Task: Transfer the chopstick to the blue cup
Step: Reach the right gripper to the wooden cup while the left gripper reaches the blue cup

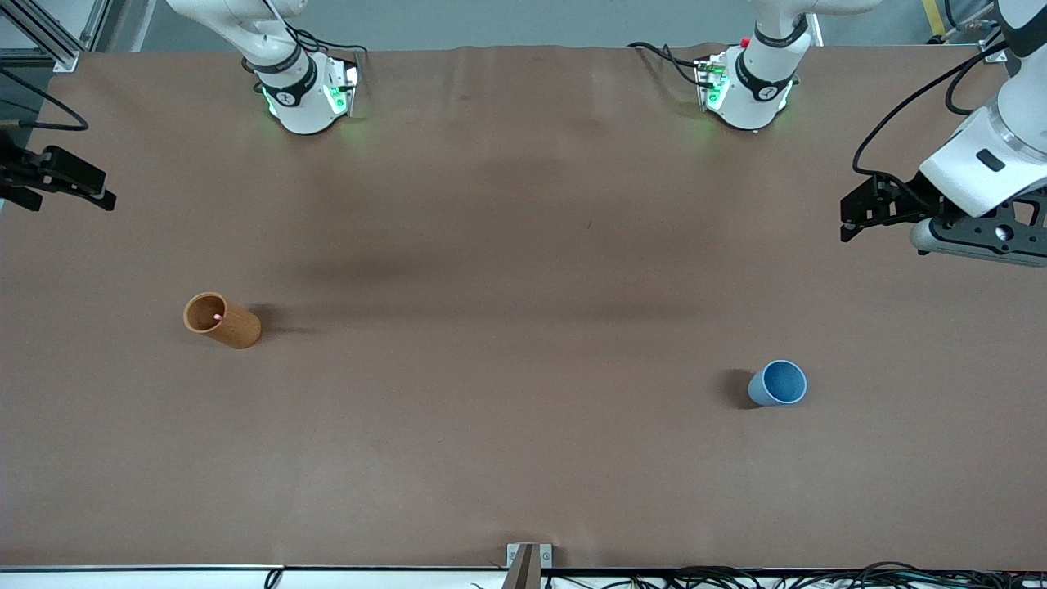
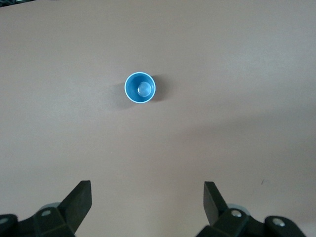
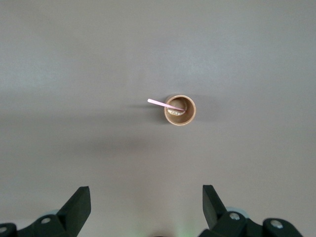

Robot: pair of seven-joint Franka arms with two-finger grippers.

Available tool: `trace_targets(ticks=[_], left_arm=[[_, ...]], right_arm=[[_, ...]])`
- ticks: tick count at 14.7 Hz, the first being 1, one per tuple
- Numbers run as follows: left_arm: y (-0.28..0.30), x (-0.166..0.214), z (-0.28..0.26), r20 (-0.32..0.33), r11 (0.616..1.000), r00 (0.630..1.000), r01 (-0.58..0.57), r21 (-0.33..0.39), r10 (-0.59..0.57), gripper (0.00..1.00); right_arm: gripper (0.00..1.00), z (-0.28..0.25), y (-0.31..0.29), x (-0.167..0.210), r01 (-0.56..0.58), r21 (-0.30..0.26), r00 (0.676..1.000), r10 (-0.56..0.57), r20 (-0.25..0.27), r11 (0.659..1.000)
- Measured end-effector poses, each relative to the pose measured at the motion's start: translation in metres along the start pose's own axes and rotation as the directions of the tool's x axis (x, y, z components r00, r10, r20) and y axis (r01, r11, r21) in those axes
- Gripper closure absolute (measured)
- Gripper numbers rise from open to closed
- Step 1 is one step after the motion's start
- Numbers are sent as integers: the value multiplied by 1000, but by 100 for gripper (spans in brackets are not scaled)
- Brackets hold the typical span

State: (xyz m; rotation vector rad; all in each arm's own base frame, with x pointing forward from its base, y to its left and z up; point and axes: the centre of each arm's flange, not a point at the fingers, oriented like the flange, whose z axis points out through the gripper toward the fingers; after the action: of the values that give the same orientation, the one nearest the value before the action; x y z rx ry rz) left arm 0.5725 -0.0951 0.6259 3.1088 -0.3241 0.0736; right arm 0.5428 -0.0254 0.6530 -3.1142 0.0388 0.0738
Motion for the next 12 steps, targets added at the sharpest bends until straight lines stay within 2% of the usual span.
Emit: trace_targets(ticks=[9, 12], left_arm=[[-6, 2, 4, 7, 1000, 1000, 3, 0, -3, 0], [-24, 17, 35, 33, 1000, 999, 25, -2, -25, 0]], right_arm=[[0, 1, 4, 0, -6, 0, 1000, 6, 1, 1000], [0, 2, 3, 0, -3, 0, 1000, 3, 1, 1000]])
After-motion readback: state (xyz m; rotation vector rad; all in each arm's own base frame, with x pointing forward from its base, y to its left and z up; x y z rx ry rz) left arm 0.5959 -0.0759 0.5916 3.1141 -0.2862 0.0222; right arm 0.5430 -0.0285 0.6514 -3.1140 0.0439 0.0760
